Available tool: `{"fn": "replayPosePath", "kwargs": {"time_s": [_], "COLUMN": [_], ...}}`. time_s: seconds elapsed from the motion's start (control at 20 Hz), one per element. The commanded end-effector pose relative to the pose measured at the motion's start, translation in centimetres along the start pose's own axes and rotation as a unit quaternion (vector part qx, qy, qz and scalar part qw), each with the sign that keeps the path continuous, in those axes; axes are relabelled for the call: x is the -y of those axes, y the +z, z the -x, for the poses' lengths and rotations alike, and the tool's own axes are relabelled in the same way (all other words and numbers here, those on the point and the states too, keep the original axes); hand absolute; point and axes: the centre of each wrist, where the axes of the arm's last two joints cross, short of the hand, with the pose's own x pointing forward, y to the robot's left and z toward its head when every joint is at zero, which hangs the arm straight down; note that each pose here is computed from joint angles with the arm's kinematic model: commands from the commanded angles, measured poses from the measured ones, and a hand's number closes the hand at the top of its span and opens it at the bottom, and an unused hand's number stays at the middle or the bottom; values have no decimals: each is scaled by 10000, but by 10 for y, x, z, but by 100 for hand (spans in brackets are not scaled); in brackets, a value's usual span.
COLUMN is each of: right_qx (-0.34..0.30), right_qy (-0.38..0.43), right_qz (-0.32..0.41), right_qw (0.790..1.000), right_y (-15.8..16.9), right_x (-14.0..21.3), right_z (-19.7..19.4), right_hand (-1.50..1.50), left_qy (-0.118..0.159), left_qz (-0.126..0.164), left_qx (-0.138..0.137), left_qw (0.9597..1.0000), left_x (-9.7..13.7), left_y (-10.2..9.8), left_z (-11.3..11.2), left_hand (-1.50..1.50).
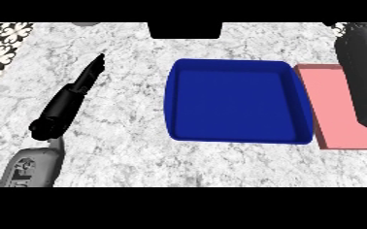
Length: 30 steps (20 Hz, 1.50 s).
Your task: Pick the bell pepper from the tray and place it in the cardboard box
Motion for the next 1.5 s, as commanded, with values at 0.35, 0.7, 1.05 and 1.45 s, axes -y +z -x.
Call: {"fn": "replayPosePath", "kwargs": {"time_s": [0.35, 0.7, 1.05, 1.45], "right_qx": [-694, -1003, -76, -276], "right_qy": [748, 1124, 161, -3408], "right_qz": [-2072, -2962, -3430, -1269], "right_qw": [9730, 9432, 9392, 9311], "right_y": [-61, -60, -64, -63], "right_x": [13, -15, 4, 29], "right_z": [89, 155, 160, 157], "right_hand": [150, 150, -150, -150], "left_qy": [-5, 7, 46, 22], "left_qz": [-56, 13, -21, -121], "left_qx": [-95, -2, -25, -55], "left_qw": [9999, 10000, 10000, 9999], "left_x": [-5, -9, 4, -8], "left_y": [5, 12, 6, 1], "left_z": [4, 0, 1, -6], "left_hand": [0, 0, 0, 0]}}
